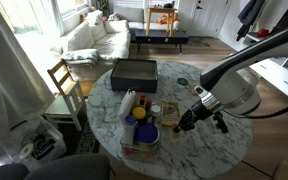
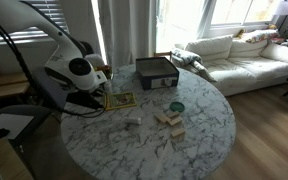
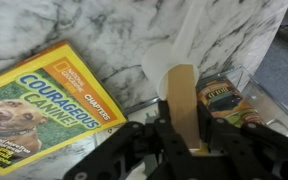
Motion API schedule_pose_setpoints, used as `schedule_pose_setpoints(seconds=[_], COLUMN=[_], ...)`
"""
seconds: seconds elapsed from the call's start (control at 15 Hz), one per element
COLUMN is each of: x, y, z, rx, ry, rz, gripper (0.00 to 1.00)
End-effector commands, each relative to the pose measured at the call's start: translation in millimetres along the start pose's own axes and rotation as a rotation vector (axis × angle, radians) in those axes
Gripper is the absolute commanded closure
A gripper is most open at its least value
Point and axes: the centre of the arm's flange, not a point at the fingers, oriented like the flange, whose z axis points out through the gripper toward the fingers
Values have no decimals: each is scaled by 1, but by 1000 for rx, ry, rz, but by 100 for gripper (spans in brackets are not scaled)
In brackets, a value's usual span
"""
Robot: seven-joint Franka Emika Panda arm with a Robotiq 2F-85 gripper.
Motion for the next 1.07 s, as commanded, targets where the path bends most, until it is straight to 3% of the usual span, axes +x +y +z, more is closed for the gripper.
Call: schedule_pose_setpoints(seconds=[0.0,0.6,0.67,0.73,0.87,1.0], x=[-8,-13,-13,-13,-12,-11], y=[-6,-12,-13,-13,-14,-15], z=[8,18,18,18,16,14], rx=[-4,-72,-81,-86,-87,-82], ry=[25,30,32,34,46,57], rz=[-4,-3,1,2,1,-4], gripper=[93,93,83,46,38,23])
